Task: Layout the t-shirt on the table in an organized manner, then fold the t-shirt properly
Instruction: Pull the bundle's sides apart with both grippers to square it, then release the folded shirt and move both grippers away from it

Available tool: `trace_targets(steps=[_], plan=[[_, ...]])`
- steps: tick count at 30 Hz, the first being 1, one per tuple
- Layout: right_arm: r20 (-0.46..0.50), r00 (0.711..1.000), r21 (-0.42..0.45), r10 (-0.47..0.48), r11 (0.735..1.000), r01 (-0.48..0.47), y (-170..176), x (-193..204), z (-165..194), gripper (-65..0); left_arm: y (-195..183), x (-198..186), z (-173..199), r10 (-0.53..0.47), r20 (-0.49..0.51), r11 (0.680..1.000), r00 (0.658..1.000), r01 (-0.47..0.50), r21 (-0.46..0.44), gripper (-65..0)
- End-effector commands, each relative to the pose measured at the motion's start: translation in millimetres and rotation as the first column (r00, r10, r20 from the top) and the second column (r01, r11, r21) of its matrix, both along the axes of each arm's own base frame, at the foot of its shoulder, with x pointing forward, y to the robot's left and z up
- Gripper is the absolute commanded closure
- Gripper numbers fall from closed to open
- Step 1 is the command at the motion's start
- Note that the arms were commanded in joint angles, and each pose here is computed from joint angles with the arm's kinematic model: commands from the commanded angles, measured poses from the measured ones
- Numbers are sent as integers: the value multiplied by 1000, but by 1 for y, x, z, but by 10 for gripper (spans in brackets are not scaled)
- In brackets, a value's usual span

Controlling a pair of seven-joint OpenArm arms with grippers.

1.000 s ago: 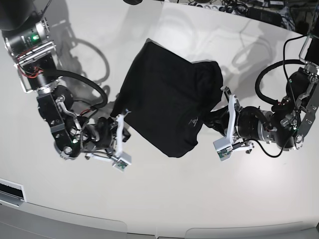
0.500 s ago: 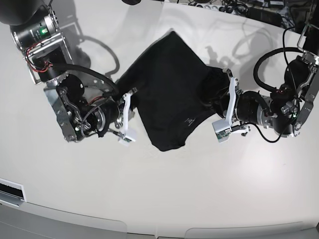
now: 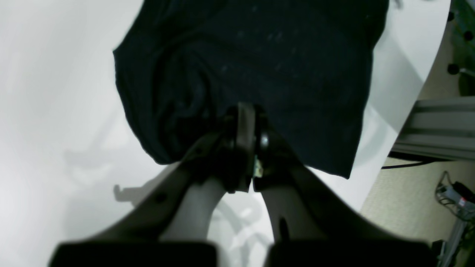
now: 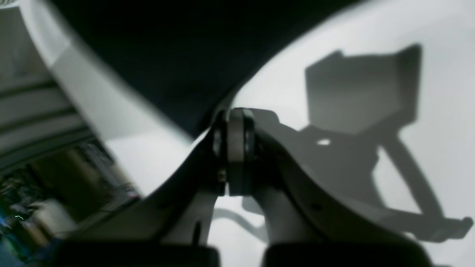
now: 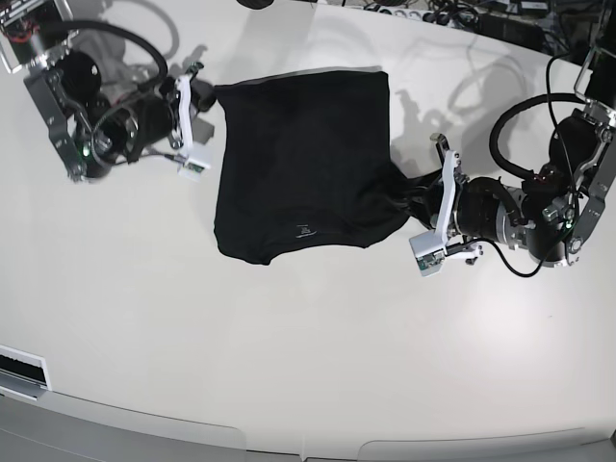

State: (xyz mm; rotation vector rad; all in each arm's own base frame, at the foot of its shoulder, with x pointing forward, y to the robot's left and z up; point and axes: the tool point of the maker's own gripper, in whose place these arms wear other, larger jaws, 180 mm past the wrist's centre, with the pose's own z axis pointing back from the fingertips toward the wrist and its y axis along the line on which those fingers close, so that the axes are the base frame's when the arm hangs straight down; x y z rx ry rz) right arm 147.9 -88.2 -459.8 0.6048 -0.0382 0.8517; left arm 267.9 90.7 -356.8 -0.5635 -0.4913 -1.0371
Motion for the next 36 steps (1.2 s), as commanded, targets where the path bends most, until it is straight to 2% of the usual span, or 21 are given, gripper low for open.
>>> trace_targets(steps=[1,4,7,9,11,12,14,17,19,22,26,28,32,36], plan=[[22,1000,40,7,999,-8,8,1,10,0,1,9,13,4,36,1000,999,-3,-22,0],[24,999,58,32,998,-33,15,-14,14,0,0,9,13,4,36,1000,999,-3,-23,0],[61,997,71,45,996,-50,21,-13,23,0,1,10,13,5,38,1000,999,-5,-21,0],[111,994,28,21,999,-24,16,0,27,0,4,12,14,12,46,1000,999,-11,-13,0],[189,981,-48,-51,997,61,0,24,30,0,11,21,15,45,68,999,997,-46,9,0],[238,967,-103,-91,988,118,-13,38,30,0,15,26,18,74,80,997,994,-75,12,0],[343,921,-201,-188,942,267,-46,66,30,0,23,38,26,128,103,992,986,-129,-2,0],[434,843,-210,-319,874,439,-71,91,33,0,33,50,38,179,133,984,975,-178,-25,0],[423,825,-202,-374,849,488,-74,92,28,0,37,54,45,202,139,979,970,-197,-45,0],[375,831,-183,-410,846,500,-65,86,11,0,41,58,48,216,148,976,965,-212,-43,0],[306,850,-149,-428,861,487,-45,75,-10,0,42,57,47,215,144,977,966,-212,-37,0],[269,870,-124,-414,881,458,-29,68,-14,0,42,55,45,215,139,977,967,-212,-37,0],[125,923,56,-365,931,361,20,41,-4,0,42,47,37,215,115,977,970,-212,-32,0],[19,964,158,-265,953,258,51,11,5,0,42,41,31,214,96,977,972,-213,-27,0]])
